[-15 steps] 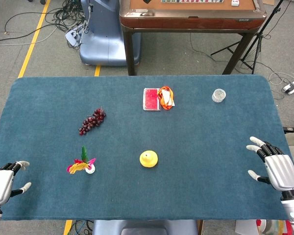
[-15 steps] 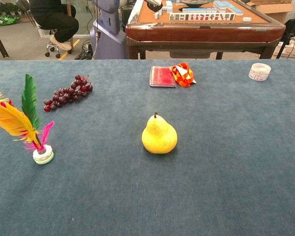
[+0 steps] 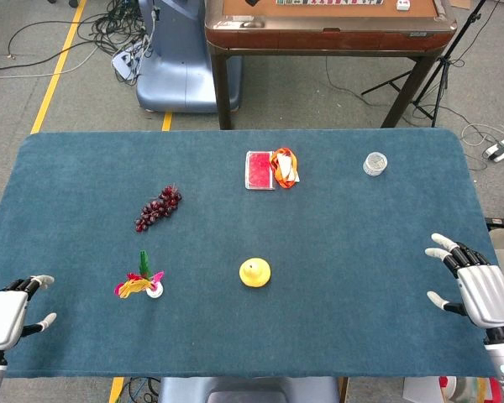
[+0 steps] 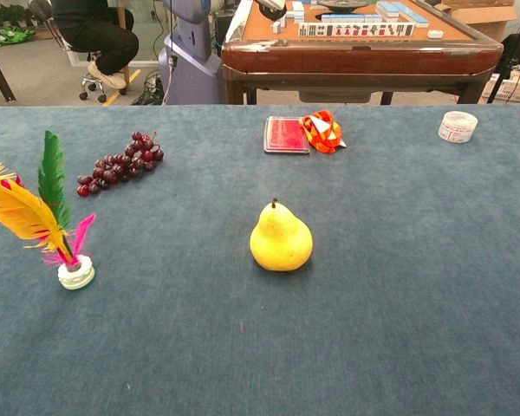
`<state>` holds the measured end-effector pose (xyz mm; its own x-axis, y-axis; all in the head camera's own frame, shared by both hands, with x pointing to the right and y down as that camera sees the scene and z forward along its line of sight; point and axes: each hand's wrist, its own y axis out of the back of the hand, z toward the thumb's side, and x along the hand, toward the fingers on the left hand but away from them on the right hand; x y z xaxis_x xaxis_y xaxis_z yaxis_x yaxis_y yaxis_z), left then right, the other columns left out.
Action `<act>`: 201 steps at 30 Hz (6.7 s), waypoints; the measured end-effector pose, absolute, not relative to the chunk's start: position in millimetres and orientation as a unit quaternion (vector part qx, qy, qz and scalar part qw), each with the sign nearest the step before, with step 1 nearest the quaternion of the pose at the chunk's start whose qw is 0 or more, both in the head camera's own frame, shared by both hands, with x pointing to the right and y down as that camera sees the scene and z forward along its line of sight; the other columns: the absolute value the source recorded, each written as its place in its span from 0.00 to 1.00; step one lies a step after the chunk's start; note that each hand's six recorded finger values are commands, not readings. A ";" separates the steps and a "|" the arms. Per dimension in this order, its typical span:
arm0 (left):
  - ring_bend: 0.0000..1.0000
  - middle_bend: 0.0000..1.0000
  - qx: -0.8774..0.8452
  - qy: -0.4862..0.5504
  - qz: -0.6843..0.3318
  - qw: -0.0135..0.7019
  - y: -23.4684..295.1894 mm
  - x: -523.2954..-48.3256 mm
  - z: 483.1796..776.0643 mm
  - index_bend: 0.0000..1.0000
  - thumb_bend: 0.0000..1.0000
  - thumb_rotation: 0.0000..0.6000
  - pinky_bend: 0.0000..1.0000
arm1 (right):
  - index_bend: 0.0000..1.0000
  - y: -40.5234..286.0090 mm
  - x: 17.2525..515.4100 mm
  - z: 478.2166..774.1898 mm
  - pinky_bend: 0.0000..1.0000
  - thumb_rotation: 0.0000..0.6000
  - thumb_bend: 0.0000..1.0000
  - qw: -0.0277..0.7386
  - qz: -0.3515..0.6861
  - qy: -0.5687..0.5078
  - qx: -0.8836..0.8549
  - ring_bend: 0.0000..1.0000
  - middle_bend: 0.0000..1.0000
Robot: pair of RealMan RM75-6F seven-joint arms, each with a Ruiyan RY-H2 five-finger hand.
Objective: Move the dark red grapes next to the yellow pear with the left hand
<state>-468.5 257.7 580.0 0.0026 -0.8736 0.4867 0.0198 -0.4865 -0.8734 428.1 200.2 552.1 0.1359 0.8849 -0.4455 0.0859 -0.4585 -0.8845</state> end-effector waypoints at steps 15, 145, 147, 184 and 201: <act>0.50 0.43 -0.626 0.353 -0.589 0.371 217.1 -453.0 593.4 0.32 0.22 1.00 0.74 | 0.29 198.9 429.8 549.8 0.31 1.00 0.00 0.369 0.543 -0.377 -0.653 0.17 0.17; 1.00 1.00 -0.718 0.183 -0.651 0.166 64.9 -290.1 725.9 0.59 0.55 1.00 1.00 | 0.29 200.1 437.6 537.6 0.31 1.00 0.11 0.360 0.533 -0.400 -0.653 0.17 0.17; 1.00 1.00 -0.716 0.187 -0.650 0.172 63.3 -291.2 723.3 0.56 0.55 1.00 1.00 | 0.29 200.1 437.6 537.7 0.31 1.00 0.11 0.360 0.533 -0.400 -0.653 0.17 0.17; 1.00 1.00 -0.676 0.225 -0.671 0.207 37.4 -268.6 744.8 0.18 0.55 1.00 1.00 | 0.29 197.8 443.3 534.6 0.31 1.00 0.11 0.353 0.533 -0.409 -0.651 0.17 0.17; 1.00 1.00 -0.687 0.203 -0.664 0.214 49.9 -264.2 735.2 0.25 0.55 1.00 1.00 | 0.29 198.0 442.5 537.5 0.31 1.00 0.11 0.352 0.535 -0.406 -0.652 0.17 0.17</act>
<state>-264.2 49.9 735.2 0.0360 -0.5633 0.8254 0.0042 -0.8259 -0.5638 442.5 198.0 537.5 0.0976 0.9056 -0.4127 0.1522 -0.4234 -0.8931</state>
